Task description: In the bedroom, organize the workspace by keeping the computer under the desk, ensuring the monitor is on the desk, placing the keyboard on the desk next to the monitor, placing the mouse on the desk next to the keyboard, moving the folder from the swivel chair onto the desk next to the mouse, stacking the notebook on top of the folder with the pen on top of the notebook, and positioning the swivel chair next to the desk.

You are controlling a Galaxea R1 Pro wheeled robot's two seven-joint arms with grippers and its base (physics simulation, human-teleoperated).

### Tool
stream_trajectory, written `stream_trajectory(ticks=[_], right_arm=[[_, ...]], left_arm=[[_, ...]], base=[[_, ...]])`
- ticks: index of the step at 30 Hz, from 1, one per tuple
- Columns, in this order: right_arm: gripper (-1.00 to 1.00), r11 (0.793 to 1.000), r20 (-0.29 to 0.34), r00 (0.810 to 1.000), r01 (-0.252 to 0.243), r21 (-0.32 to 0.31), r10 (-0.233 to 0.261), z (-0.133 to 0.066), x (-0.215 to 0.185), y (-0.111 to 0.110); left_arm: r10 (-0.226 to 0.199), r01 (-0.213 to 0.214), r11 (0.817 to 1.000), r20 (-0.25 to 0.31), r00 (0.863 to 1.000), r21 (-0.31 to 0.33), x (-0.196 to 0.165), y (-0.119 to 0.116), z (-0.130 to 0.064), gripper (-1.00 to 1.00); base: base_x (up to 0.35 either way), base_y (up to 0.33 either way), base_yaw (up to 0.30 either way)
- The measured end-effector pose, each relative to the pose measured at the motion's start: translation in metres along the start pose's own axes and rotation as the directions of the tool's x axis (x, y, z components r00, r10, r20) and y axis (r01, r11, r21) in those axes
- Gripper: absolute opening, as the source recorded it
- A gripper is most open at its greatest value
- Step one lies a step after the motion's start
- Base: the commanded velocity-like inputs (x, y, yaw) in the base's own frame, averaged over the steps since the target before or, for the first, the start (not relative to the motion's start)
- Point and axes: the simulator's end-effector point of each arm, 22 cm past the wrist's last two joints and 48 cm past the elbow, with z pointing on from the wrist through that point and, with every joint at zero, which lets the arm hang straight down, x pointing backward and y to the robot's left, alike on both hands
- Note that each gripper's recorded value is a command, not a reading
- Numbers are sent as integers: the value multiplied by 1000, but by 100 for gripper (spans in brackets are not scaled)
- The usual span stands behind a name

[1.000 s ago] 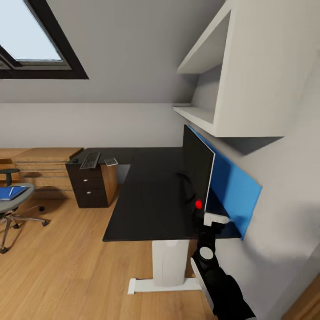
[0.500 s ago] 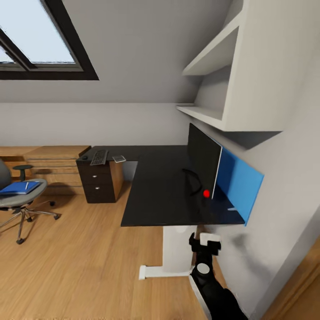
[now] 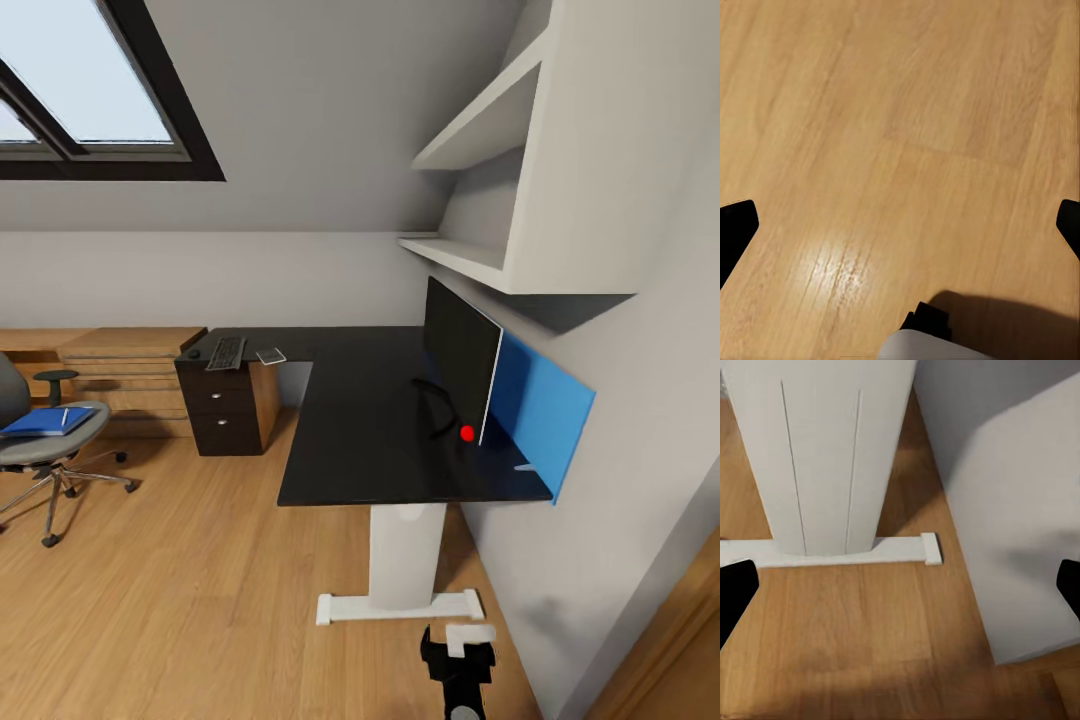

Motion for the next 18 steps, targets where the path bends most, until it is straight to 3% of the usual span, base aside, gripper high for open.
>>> stream_trajectory(ticks=[3,10,14,18], right_arm=[[100,1000,-30,999,21,-6,-21,-8,14,10],[100,999,-47,998,38,-7,-38,-14,31,9],[100,999,-48,998,38,-8,-39,-16,37,9],[100,999,-49,998,36,-8,-37,-19,42,8]], left_arm=[[3,-3,1000,1,1000,3,0,-1,0,100],[6,-6,1000,1,1000,5,0,-1,0,100],[6,-6,1000,2,1000,6,0,-1,0,100],[6,-6,1000,2,1000,5,0,-1,0,100]], base=[[0,0,0],[6,14,0],[117,175,2],[171,246,190]])
